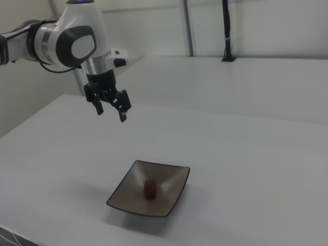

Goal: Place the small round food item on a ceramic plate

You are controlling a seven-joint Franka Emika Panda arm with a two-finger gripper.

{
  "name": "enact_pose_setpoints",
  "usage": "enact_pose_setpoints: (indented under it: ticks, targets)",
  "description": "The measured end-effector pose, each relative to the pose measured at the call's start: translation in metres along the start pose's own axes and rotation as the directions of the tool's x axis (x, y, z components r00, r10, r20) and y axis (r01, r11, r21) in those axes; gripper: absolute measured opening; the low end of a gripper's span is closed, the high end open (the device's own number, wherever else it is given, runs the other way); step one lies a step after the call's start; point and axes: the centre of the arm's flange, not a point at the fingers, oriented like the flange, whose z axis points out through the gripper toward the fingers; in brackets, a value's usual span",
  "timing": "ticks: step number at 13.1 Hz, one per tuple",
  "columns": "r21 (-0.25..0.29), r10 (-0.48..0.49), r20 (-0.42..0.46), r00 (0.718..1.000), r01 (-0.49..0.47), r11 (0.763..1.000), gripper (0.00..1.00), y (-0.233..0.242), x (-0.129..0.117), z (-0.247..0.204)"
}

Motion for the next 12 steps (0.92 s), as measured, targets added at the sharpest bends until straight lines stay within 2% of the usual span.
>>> enact_pose_setpoints:
  ticks: [5, 7, 9, 12]
  targets:
    - [-0.025, -0.001, 0.0, 1.0, 0.001, 1.0, 1.0, 0.0039, 0.0004, 0.0005]
    - [-0.069, -0.021, 0.001, 1.0, 0.021, 0.997, 1.0, 0.0026, 0.0003, 0.0008]
    - [-0.091, -0.037, 0.002, 0.999, 0.037, 0.995, 1.0, -0.0017, 0.0, 0.0015]
    - [-0.094, -0.04, 0.003, 0.999, 0.04, 0.995, 1.0, -0.0023, 0.0, 0.0018]
